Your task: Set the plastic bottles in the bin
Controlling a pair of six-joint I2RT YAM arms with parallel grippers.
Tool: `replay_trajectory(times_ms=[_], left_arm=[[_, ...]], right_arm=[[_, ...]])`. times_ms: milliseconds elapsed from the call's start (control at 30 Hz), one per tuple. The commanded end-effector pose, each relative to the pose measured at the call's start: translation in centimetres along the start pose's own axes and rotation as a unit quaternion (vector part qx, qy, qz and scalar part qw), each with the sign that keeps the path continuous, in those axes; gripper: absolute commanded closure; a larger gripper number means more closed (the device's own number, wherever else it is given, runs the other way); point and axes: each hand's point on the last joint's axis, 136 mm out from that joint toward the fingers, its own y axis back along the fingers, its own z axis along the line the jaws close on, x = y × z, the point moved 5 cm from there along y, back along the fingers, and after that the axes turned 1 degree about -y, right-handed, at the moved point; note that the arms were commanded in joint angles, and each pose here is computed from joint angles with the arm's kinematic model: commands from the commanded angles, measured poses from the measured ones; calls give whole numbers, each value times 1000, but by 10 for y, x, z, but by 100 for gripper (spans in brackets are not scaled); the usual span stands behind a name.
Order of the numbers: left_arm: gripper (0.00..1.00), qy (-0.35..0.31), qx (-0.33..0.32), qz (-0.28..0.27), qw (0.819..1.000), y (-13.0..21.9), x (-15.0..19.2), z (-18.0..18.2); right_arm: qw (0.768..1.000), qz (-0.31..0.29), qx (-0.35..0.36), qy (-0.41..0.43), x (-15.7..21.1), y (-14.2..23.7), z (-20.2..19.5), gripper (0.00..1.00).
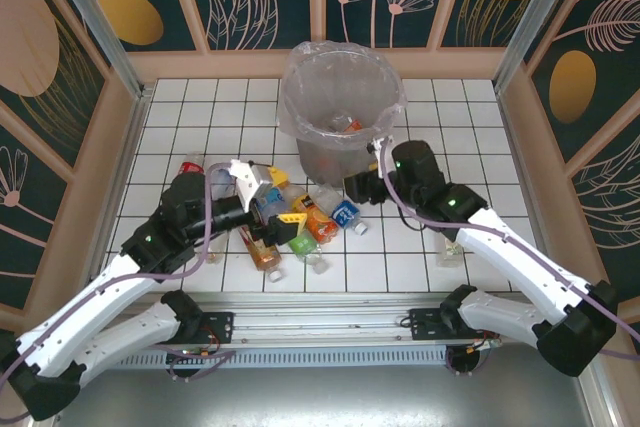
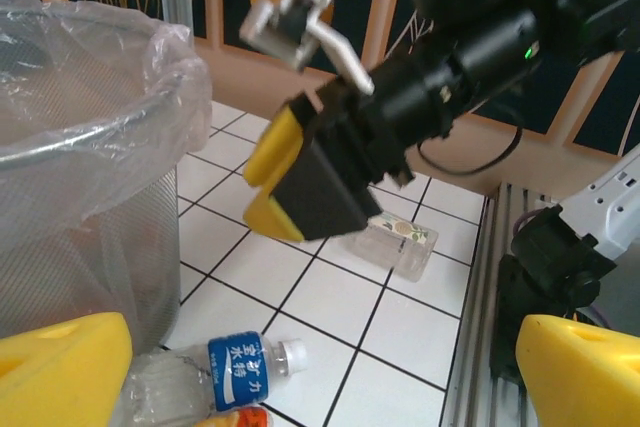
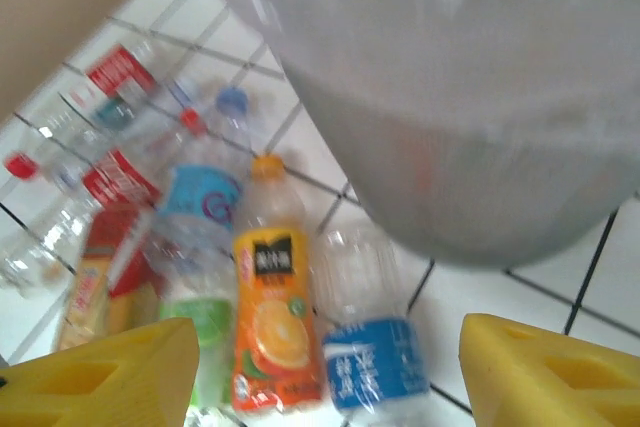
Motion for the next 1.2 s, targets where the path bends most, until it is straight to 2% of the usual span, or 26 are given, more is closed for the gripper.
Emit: replay_trajectory(times_ms=[0, 100, 267, 500, 1167], left_arm=[[2, 15, -15, -7, 1000, 6, 13, 1], [2, 3, -13, -33, 999, 10, 13, 0], [1, 11, -1, -20, 1000, 7, 17, -2], [2, 25, 15, -14, 999, 3, 19, -4], [1, 32, 20, -10, 999, 1, 21, -4]], right_arm=[[999, -31, -9, -33, 11, -13, -2, 36], [999, -19, -13, -40, 29, -27, -7, 36], [999, 10, -20, -45, 60, -46, -13, 36], [998, 30, -23, -51, 84, -66, -19, 35], [993, 116, -10, -22, 123, -121, -30, 26]])
